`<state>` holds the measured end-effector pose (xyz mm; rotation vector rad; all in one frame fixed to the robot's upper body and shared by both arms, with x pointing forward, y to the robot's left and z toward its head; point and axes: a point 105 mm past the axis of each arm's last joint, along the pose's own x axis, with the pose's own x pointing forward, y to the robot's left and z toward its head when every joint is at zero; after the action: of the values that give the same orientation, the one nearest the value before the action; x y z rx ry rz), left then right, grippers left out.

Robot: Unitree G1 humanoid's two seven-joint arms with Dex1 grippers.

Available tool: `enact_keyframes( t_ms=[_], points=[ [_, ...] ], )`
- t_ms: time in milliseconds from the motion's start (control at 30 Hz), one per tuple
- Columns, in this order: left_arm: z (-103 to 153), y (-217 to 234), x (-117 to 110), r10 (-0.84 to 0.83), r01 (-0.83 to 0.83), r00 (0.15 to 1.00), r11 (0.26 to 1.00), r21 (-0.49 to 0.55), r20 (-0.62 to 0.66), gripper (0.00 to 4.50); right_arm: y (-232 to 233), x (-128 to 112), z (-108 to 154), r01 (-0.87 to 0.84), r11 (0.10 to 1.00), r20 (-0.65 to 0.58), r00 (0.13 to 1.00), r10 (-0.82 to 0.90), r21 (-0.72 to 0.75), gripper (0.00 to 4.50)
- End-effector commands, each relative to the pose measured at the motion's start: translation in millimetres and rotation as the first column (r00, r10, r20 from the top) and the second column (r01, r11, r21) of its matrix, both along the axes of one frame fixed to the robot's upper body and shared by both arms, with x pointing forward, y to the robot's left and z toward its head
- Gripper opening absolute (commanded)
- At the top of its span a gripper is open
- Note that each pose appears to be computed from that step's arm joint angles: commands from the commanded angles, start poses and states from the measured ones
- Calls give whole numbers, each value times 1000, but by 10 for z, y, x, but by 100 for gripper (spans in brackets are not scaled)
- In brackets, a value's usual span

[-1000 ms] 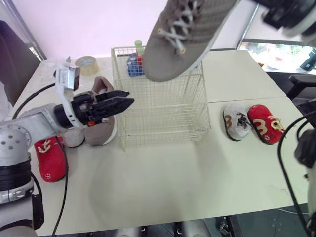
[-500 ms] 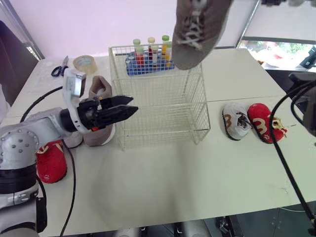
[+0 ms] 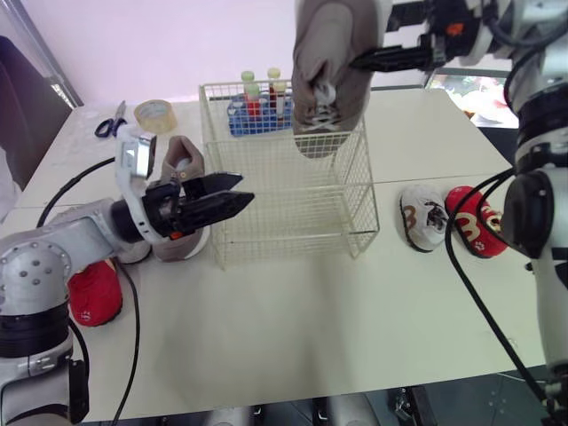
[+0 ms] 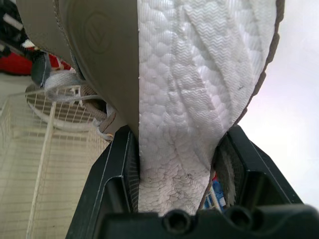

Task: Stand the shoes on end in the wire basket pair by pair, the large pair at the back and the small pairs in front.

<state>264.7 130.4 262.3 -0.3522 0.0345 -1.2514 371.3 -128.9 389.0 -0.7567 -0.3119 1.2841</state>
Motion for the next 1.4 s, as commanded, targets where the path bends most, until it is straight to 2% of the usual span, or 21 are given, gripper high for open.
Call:
enact_keyframes(
  t_ms=[33, 233, 433, 567, 600, 633, 800, 1000, 1200, 1300, 1400],
  points=[
    [133, 22, -60, 13, -12, 998, 1000, -27, 65, 445, -59, 64, -133, 34, 999, -23, 999, -34, -27, 167],
    [145, 7, -82, 19, -17, 997, 999, -27, 74, 445, -88, 161, -378, 68, 995, -70, 995, -73, -72, 167],
    [147, -9, -88, 24, -22, 997, 999, -24, 76, 445, -103, 207, -456, 93, 993, -77, 992, -99, -77, 167],
    [146, -22, -80, 23, -22, 997, 1000, -20, 79, 450, -132, 226, -462, 116, 990, -78, 989, -122, -77, 347],
    [146, -22, -79, 23, -22, 997, 1000, -19, 79, 450, -137, 227, -450, 121, 990, -72, 989, -126, -74, 408],
    [145, -22, -76, 23, -21, 997, 1000, -18, 80, 450, -147, 224, -429, 127, 988, -55, 990, -132, -83, 445],
    [151, -25, -68, 19, -17, 996, 1000, -18, 82, 450, -220, 177, -247, 160, 981, 28, 987, -158, -105, 445],
    [137, -72, -70, 6, -4, 997, 1000, -17, 80, 450, -379, 98, 166, 255, 966, 184, 952, -245, -34, 445],
    [132, -99, -62, 4, -3, 997, 1000, -15, 79, 450, -584, -11, 378, 308, 951, 244, 922, -301, 10, 445],
    [174, -2, 6, 61, -62, 993, 998, 5, 102, 450, -636, -179, 592, 240, 962, 210, 942, -263, 128, 445],
    [356, 306, 176, 213, -223, 960, 974, 36, 181, 450, -561, -439, 774, 74, 953, 109, 988, -110, 292, 445]
  ],
)
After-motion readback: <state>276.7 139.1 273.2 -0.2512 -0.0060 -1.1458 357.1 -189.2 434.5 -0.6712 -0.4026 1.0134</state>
